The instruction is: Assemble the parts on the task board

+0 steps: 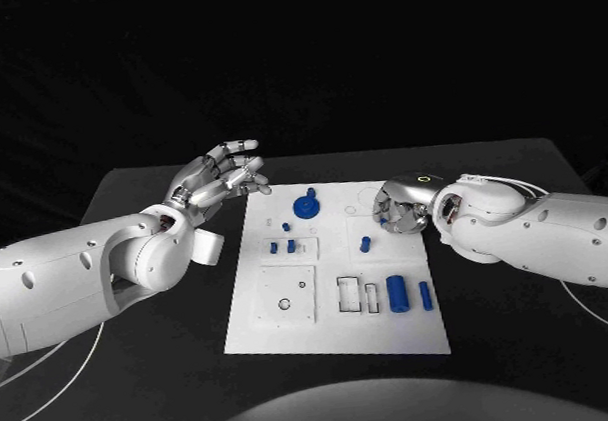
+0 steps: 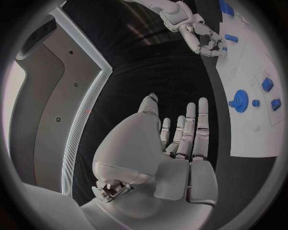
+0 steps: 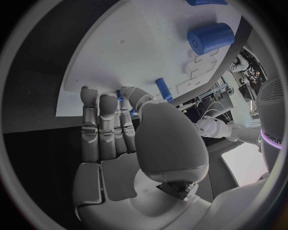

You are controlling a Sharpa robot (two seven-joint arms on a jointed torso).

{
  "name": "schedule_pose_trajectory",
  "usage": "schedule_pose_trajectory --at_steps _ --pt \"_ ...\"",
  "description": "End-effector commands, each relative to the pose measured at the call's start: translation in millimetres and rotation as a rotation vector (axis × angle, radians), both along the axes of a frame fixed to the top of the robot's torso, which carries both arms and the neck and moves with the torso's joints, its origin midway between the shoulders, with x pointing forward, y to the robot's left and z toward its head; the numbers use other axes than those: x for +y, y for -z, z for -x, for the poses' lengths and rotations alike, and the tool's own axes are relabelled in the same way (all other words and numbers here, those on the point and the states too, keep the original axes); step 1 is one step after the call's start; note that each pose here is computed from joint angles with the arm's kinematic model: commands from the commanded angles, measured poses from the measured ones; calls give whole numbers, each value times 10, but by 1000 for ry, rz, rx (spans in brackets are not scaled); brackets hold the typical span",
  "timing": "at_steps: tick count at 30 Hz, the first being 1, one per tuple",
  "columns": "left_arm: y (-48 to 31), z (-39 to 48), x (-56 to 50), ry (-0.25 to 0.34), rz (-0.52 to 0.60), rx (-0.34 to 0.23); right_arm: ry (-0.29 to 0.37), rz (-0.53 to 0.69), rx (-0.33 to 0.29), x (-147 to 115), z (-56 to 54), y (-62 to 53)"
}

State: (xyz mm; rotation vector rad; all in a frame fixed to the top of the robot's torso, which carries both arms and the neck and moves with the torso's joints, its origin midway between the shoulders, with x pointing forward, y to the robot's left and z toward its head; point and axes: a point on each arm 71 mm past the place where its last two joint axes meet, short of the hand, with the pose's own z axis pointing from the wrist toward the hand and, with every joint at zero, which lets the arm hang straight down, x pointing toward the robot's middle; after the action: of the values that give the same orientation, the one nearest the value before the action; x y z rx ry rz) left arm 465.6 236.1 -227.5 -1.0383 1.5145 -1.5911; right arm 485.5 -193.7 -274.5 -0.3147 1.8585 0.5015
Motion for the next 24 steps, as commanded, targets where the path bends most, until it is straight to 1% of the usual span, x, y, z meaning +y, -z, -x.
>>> schedule_pose_trajectory --at_steps 1,6,12,17,24 --pt "-3 9 -39 34 10 -1 -16 48 60 31 38 76" --pt "1 7 -49 40 8 0 -10 74 87 21 41 101" --pt "3 7 -58 44 8 2 -11 82 97 12 45 109" --pt "7 4 -70 49 9 4 -23 55 73 11 46 86" --pt "13 3 -79 57 8 5 -34 -5 11 18 37 18"
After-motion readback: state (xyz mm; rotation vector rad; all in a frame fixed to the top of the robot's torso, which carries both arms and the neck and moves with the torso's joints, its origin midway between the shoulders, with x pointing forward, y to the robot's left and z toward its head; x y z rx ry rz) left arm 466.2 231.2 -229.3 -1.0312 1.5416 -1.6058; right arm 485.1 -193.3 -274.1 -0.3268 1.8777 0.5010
